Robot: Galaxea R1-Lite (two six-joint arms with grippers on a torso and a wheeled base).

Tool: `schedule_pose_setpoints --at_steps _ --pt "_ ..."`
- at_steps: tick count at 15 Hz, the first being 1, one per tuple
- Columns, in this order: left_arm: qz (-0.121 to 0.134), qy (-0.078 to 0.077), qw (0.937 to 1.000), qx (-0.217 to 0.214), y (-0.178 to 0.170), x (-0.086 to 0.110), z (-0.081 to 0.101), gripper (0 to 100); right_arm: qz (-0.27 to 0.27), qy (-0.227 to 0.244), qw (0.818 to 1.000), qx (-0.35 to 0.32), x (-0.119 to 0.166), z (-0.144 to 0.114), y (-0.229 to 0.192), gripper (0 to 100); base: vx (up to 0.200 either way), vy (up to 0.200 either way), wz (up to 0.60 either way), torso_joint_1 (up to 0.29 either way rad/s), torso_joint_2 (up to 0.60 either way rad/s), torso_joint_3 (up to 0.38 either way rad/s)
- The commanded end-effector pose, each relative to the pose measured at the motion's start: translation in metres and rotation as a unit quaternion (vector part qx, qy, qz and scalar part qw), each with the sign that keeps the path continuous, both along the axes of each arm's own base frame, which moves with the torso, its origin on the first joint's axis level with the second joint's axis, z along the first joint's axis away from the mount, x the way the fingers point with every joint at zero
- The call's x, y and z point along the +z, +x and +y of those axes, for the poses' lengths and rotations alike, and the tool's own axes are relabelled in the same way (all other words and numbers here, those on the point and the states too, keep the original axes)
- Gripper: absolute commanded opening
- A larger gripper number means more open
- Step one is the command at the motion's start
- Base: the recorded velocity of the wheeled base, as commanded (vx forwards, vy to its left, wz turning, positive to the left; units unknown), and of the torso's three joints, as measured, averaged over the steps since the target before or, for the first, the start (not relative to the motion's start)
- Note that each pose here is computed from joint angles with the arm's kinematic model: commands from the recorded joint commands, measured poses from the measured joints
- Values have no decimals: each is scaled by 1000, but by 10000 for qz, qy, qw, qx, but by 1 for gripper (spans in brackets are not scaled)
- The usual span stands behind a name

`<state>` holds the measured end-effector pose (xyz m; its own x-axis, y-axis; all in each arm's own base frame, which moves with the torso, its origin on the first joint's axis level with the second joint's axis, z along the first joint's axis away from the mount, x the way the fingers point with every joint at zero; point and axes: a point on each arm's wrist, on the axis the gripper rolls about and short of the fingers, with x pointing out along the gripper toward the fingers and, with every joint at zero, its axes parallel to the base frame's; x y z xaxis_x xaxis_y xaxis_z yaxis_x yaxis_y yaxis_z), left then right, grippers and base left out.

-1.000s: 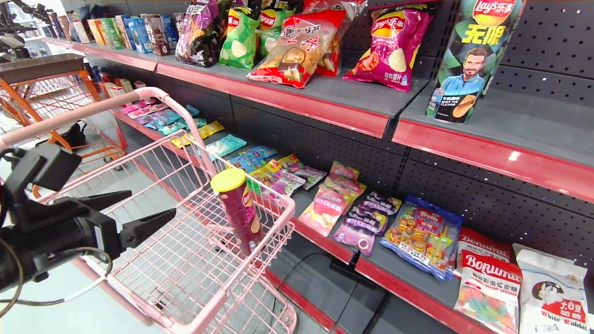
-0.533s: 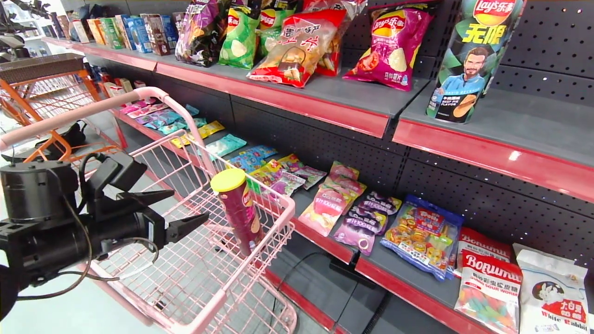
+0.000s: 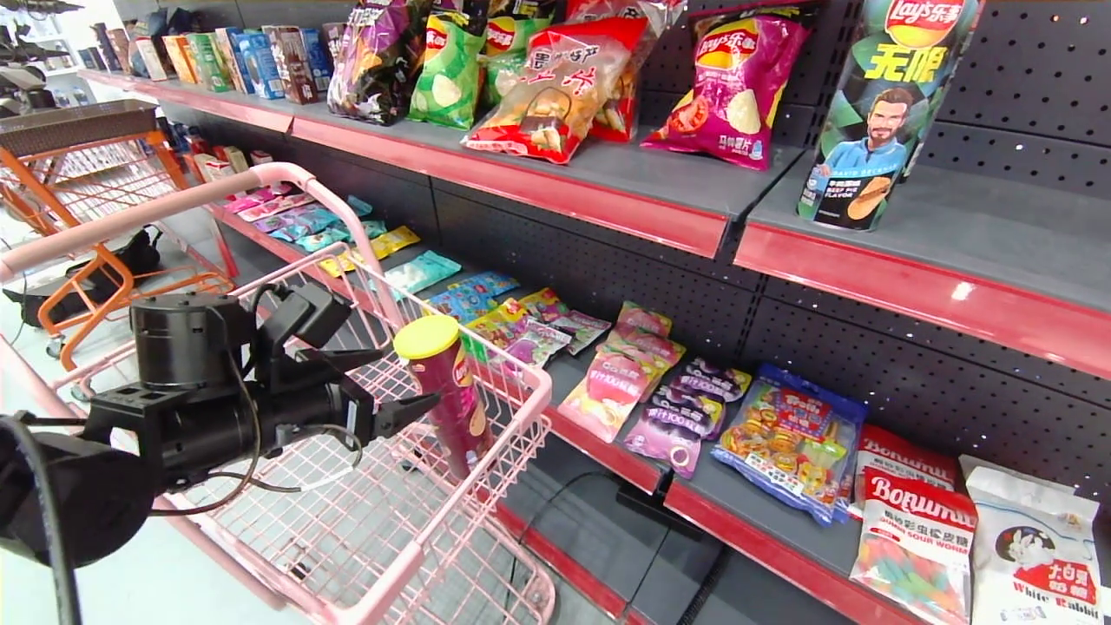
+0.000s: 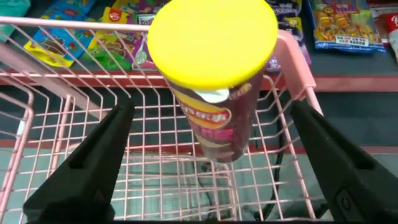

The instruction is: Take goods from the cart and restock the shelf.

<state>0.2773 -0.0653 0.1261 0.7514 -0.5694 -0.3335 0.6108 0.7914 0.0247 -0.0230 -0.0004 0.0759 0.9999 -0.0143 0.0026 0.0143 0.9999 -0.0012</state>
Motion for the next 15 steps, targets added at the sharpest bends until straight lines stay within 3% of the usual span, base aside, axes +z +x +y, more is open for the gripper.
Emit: schedule_pose_setpoints --at_steps 1,5,11,15 --pt "63 22 10000 -4 12 -6 -3 100 13 -1 10000 2 0 0 0 100 0 0 0 0 0 0" --pt "187 88 9997 -89 15 -17 -8 100 5 -1 10000 2 0 0 0 100 0 0 0 0 0 0" --pt "16 106 9998 -187 29 -37 -22 100 5 -1 10000 2 0 0 0 100 0 0 0 0 0 0" --pt "-77 101 9998 -143 39 -37 -24 100 5 -1 10000 2 0 0 0 100 0 0 0 0 0 0"
